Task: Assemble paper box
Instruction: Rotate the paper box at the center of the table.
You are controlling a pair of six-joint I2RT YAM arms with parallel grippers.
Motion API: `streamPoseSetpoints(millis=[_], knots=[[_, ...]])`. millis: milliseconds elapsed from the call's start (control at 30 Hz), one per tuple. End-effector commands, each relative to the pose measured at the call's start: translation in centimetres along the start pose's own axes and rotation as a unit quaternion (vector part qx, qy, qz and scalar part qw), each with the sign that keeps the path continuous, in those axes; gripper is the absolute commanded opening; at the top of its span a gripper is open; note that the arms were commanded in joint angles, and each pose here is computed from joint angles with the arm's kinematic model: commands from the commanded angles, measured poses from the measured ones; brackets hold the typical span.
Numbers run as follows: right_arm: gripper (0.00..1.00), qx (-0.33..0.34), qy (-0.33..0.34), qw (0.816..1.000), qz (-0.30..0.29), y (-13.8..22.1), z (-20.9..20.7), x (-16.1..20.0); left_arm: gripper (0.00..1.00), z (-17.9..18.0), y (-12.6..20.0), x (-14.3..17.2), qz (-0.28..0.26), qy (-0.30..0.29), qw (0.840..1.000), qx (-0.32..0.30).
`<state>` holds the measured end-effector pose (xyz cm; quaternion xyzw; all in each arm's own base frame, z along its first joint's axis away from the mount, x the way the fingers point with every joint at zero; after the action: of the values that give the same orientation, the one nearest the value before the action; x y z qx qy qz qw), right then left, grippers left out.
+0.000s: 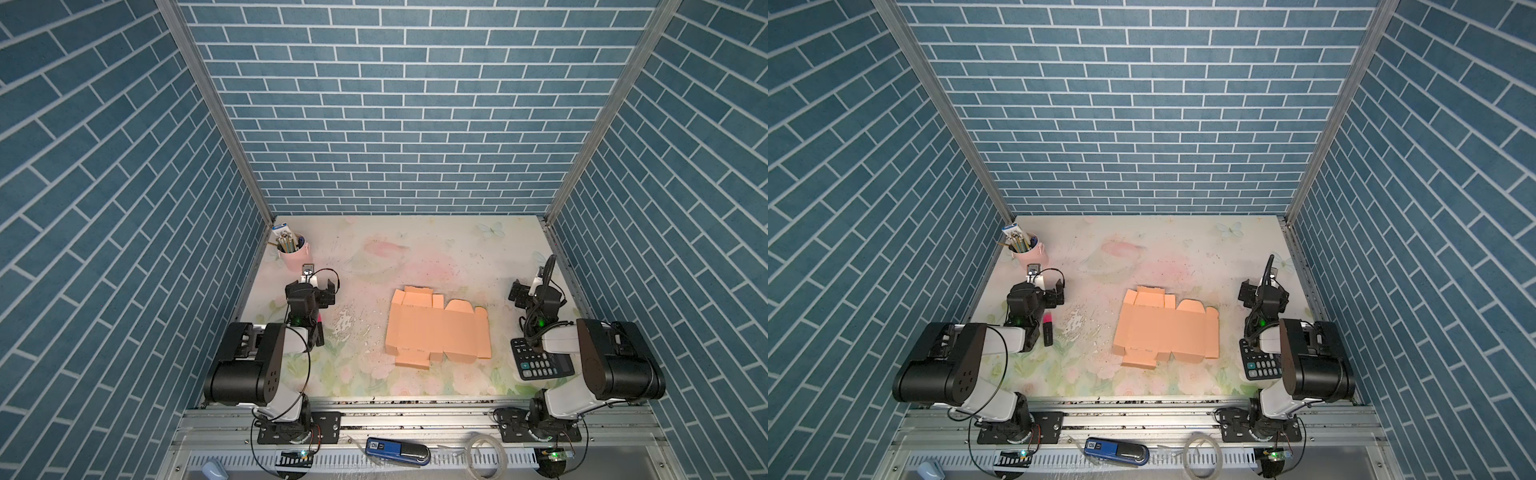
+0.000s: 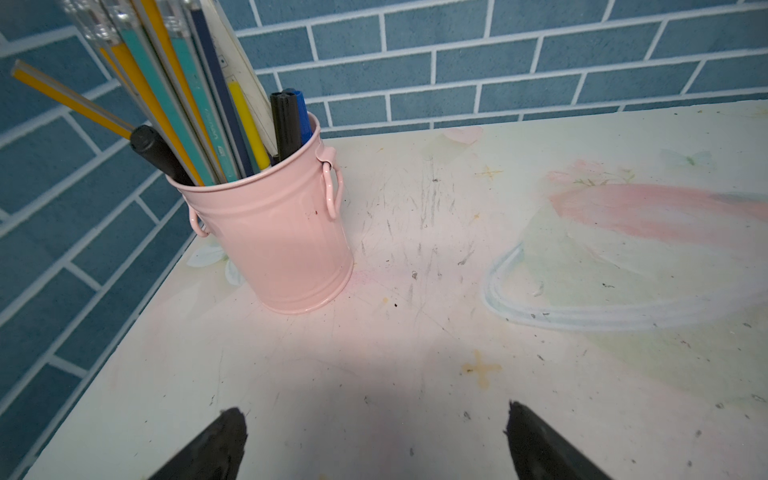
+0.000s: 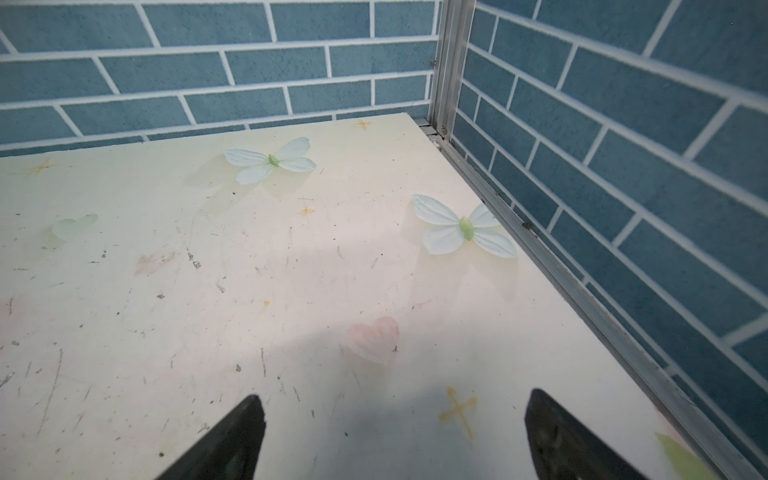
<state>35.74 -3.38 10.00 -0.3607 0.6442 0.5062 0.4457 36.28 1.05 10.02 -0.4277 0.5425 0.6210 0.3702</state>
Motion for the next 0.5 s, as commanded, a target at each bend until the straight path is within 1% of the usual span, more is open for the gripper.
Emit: streamPoseSetpoints(millis=[0, 100, 333, 467], knots=[[0.97, 0.012, 0.003, 1.000, -0.019, 0.4, -0.5, -0.3, 1.00, 0.4, 0.0, -1.3, 0.000, 0.009, 1.000, -0.013], [0.97, 0.012, 0.004, 1.000, -0.024, 0.5, -0.5, -0.4, 1.00, 0.3, 0.2, -1.8, 0.004, 0.005, 1.000, -0.008], [0.97, 0.015, 0.001, 0.999, -0.034, 1.1, -0.7, -0.5, 1.00, 0.5, 0.5, -3.2, 0.014, -0.002, 1.000, -0.028], [0.93, 0.017, 0.004, 0.999, -0.038, 1.2, -0.6, -0.7, 1.00, -0.1, 1.2, -4.9, 0.018, -0.021, 0.999, -0.036]])
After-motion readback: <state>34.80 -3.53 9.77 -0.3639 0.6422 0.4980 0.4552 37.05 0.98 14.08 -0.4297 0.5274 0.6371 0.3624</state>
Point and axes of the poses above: each gripper's point midway between its finger pads, its own y axis back along the fingers, its own z axis along the line the jaws close on, x = y × z, the point moved 3 cm from there along y, back along the fingers, and after that the axes turned 4 degrees about y, right-handed, at the moved point
